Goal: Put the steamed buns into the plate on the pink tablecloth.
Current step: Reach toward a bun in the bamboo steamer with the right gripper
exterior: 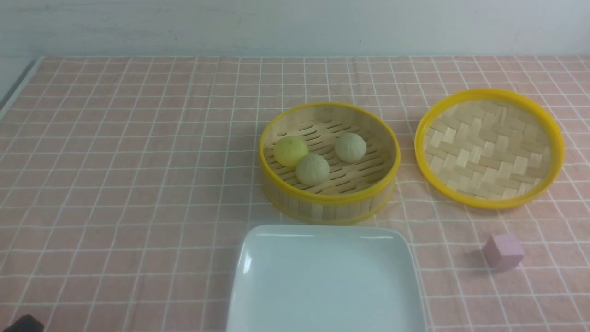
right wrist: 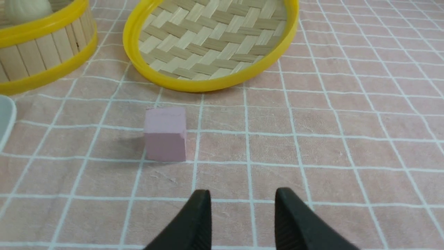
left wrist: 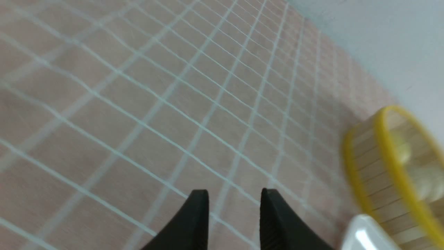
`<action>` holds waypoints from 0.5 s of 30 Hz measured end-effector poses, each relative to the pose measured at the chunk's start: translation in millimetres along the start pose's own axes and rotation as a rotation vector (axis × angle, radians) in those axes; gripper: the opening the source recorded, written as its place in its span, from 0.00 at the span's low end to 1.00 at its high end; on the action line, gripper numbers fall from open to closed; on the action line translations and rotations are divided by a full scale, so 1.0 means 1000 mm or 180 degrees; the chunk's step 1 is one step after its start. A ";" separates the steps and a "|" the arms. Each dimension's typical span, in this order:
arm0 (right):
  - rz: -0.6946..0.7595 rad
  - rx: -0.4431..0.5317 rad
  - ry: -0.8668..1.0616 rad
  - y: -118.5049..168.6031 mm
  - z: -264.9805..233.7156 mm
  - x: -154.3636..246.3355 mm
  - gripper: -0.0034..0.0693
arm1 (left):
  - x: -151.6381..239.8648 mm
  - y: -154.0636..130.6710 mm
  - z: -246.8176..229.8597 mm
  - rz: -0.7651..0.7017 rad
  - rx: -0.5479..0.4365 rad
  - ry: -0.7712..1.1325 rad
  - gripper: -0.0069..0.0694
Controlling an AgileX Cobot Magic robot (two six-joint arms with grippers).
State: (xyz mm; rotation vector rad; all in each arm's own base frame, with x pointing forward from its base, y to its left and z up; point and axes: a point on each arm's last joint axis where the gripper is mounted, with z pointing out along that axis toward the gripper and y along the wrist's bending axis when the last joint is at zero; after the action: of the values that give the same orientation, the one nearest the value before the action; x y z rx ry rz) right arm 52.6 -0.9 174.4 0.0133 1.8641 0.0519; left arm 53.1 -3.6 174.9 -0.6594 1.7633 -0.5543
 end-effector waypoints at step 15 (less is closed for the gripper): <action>0.2828 -0.0611 -0.0153 0.013 -0.001 -0.009 0.38 | 0.000 -0.005 0.000 -0.1168 0.0221 0.0014 0.40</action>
State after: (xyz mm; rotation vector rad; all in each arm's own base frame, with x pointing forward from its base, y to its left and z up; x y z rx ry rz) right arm 54.4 12.1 183.6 0.6994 1.6670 0.8304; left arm 54.3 -7.7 177.9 -0.9407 1.6268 -0.8628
